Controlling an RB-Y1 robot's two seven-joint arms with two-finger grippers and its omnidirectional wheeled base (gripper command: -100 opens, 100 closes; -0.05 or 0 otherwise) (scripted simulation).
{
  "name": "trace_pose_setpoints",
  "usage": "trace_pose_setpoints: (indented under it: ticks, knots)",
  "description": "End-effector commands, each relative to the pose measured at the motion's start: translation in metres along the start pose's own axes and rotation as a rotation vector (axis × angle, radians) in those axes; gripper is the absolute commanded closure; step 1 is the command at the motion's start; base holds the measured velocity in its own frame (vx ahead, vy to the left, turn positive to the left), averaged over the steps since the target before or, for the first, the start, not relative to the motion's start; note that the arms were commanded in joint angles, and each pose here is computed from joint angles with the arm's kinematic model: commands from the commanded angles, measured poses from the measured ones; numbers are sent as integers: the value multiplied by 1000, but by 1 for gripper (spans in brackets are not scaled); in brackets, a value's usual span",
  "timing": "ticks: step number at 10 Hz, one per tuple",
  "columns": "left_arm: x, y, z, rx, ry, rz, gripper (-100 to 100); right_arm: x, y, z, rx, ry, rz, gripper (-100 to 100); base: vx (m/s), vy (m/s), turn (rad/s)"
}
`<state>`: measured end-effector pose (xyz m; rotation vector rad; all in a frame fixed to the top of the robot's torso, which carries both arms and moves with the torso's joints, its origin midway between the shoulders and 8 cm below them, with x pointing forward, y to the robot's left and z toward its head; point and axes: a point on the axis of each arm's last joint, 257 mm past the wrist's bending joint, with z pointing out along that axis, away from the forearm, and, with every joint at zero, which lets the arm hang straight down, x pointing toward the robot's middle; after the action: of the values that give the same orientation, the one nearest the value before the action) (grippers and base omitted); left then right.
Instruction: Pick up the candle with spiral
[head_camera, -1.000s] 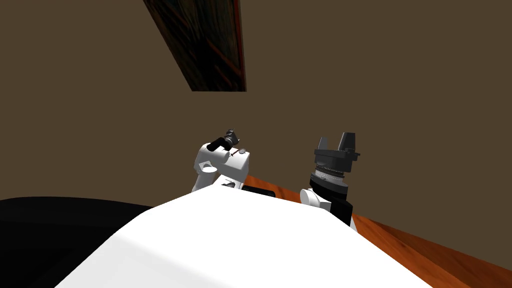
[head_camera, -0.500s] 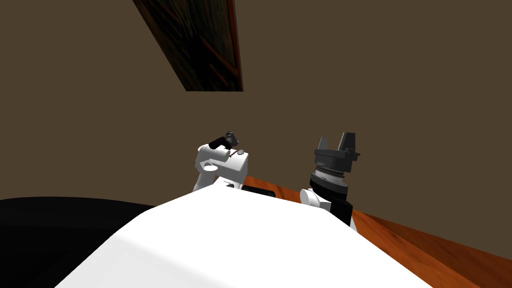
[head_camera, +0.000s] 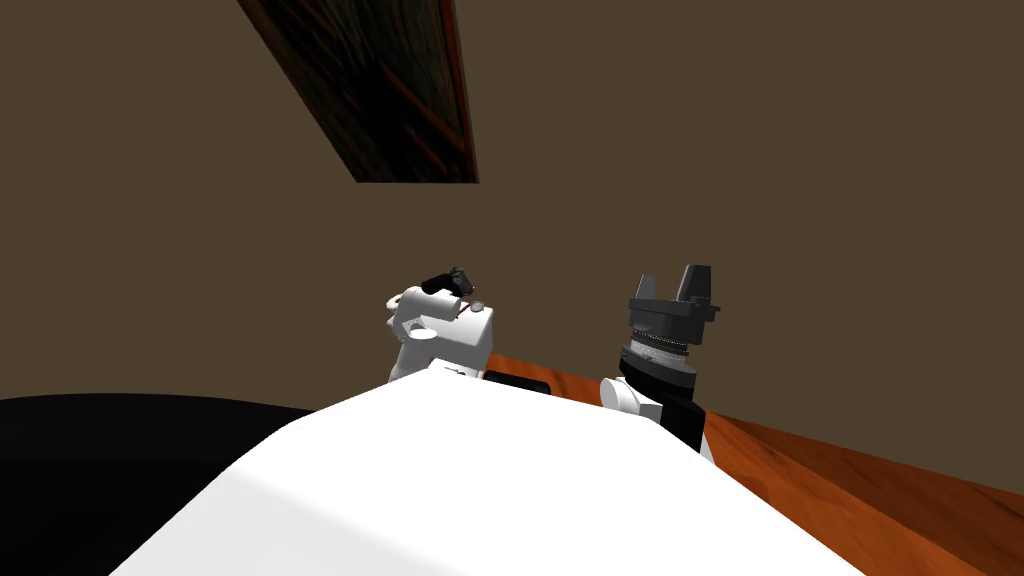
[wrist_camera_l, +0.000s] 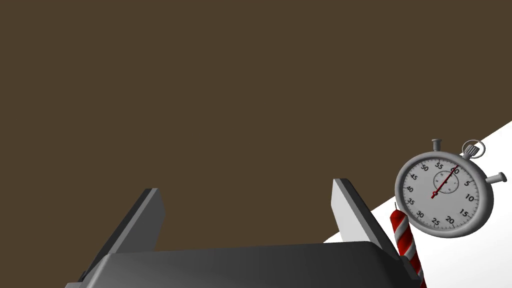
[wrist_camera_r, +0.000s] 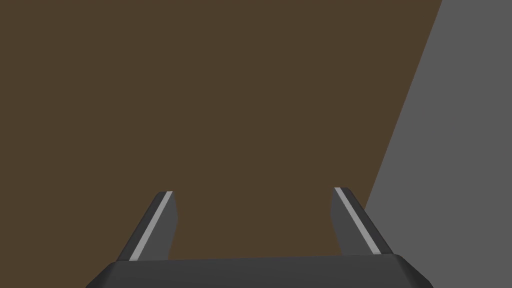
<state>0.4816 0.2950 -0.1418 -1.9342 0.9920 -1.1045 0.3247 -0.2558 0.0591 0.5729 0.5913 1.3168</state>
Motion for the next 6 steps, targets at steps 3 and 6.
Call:
trace_pose_setpoints:
  ticks: [3, 6]
  knots:
    - [-24, 11, 4, -55, -96, -50, -100, 0, 0, 0, 0, 0, 0, 0, 17, 8, -67]
    - [-44, 26, 2, -113, -181, -84, -100, 0, 0, 0, 0, 0, 0, 0, 16, 5, -67]
